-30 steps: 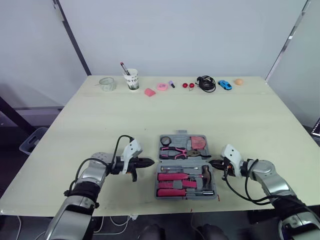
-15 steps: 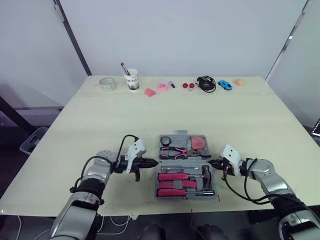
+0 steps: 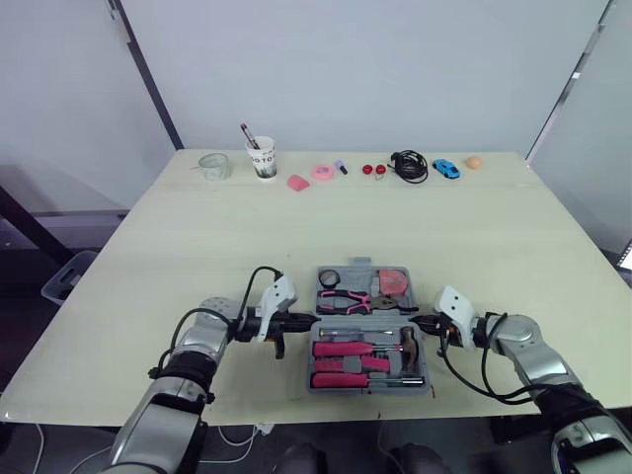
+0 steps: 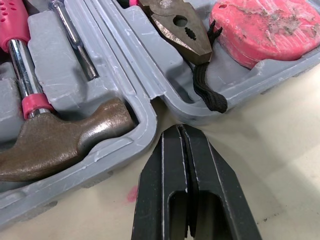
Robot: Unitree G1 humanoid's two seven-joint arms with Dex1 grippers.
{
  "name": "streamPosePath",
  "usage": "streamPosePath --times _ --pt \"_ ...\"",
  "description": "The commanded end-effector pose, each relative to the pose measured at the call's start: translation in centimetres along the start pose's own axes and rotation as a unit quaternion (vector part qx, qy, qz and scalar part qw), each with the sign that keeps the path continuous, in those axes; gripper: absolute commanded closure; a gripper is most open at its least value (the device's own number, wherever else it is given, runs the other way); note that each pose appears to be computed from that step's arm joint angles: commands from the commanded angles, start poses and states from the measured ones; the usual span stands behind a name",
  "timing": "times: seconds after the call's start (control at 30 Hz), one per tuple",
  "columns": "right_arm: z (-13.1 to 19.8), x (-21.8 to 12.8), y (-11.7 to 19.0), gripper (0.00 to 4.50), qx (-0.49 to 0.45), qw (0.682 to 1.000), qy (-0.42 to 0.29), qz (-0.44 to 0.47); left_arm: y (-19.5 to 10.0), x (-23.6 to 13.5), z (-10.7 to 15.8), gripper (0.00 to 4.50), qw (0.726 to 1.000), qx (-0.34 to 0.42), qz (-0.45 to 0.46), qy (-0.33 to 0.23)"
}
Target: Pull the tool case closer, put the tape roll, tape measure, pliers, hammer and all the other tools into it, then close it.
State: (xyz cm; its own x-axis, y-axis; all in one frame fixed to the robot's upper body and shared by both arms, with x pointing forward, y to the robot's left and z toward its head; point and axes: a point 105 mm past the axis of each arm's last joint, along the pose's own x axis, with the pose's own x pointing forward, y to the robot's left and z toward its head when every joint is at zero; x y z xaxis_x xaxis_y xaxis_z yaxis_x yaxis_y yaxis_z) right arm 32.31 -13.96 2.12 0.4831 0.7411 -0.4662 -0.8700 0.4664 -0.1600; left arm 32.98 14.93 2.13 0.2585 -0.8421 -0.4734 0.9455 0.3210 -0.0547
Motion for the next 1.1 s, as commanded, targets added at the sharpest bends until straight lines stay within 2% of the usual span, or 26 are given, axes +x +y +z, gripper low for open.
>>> streamPosePath --times 0.03,0.7,1.1 --pt "0.5 -0.1 0.3 4.5 -0.01 1.0 -0.006 0.007 -1.4 1.5 -1.5 4.45 0.999 -0.014 -0.031 0.029" --pt "0.2 -0.6 1.7 4.5 -0.011 0.998 0.005 0.058 -4.2 2.2 -2.0 4.45 0.995 -0.027 -0.094 0.035" --pt "-0.3 -0.9 2.9 4.5 -0.002 0.997 0.014 0.078 -4.7 1.4 -3.0 4.45 0.991 -0.034 -0.11 0.061"
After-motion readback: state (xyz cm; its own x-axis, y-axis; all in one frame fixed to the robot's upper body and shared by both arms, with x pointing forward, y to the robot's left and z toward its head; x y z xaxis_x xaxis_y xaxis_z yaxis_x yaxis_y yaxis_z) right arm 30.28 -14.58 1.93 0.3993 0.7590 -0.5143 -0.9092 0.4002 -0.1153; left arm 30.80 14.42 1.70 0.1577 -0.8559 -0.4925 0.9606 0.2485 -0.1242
